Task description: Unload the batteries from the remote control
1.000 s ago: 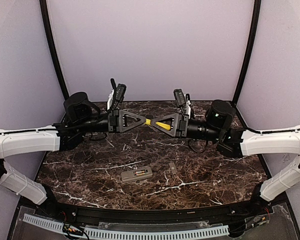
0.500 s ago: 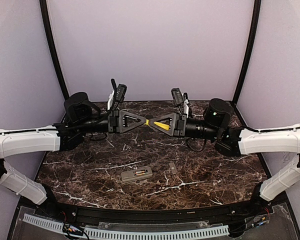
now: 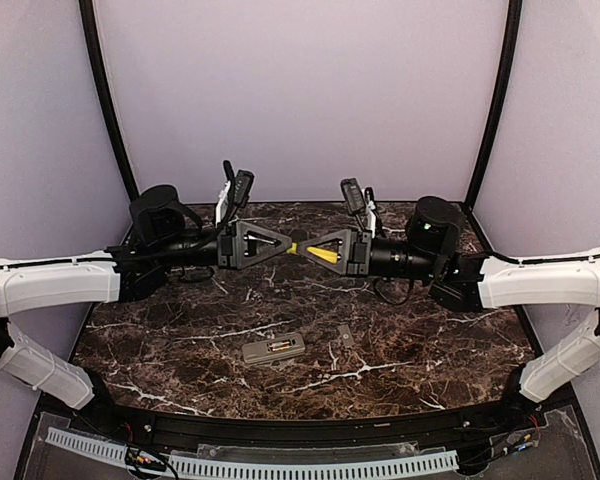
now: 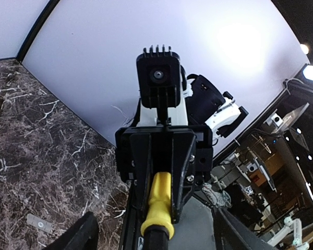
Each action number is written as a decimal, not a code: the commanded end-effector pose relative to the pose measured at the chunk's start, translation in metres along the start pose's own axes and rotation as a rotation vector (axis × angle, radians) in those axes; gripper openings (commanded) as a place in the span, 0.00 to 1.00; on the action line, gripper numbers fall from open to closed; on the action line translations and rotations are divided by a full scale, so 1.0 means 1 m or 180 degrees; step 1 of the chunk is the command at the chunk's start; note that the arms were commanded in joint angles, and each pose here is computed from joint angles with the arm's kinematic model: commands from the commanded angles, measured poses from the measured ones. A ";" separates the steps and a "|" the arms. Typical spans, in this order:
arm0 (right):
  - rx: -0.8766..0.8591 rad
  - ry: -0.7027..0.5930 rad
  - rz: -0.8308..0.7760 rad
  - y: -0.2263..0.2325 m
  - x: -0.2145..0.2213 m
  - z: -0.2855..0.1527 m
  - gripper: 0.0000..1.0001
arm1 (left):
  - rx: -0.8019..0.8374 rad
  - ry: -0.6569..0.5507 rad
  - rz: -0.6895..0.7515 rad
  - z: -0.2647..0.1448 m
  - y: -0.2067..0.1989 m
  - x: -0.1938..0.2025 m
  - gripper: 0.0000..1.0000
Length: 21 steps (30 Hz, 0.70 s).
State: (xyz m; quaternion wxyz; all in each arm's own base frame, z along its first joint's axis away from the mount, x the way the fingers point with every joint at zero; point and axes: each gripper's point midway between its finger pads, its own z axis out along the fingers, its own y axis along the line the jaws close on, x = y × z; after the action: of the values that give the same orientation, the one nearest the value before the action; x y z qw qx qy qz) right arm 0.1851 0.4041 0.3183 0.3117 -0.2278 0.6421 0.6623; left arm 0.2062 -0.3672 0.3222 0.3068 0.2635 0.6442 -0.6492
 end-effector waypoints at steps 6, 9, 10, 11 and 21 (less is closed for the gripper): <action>0.0733 -0.0065 -0.0264 -0.013 -0.009 -0.027 0.00 | -0.0534 0.0195 0.0232 -0.026 0.013 0.021 0.98; 0.1000 -0.0061 -0.0304 -0.022 -0.006 -0.040 0.00 | -0.0757 0.0220 0.0341 -0.041 0.017 0.029 0.99; 0.1089 -0.0040 -0.0312 -0.026 -0.005 -0.044 0.00 | -0.0878 0.0238 0.0372 -0.048 0.020 0.034 0.99; 0.1158 -0.0044 -0.0332 -0.028 -0.005 -0.048 0.00 | -0.0944 0.0262 0.0386 -0.052 0.023 0.037 0.98; 0.1705 0.0002 -0.0357 -0.045 -0.007 -0.076 0.00 | -0.1987 0.0917 0.0533 -0.104 0.065 0.081 0.98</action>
State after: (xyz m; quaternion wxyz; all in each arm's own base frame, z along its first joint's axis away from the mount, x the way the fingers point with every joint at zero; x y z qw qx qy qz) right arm 0.2066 0.3398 0.2834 0.3805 -0.1825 0.7660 0.4849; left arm 0.1952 -0.2941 0.2578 0.3602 0.2798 0.7706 -0.4451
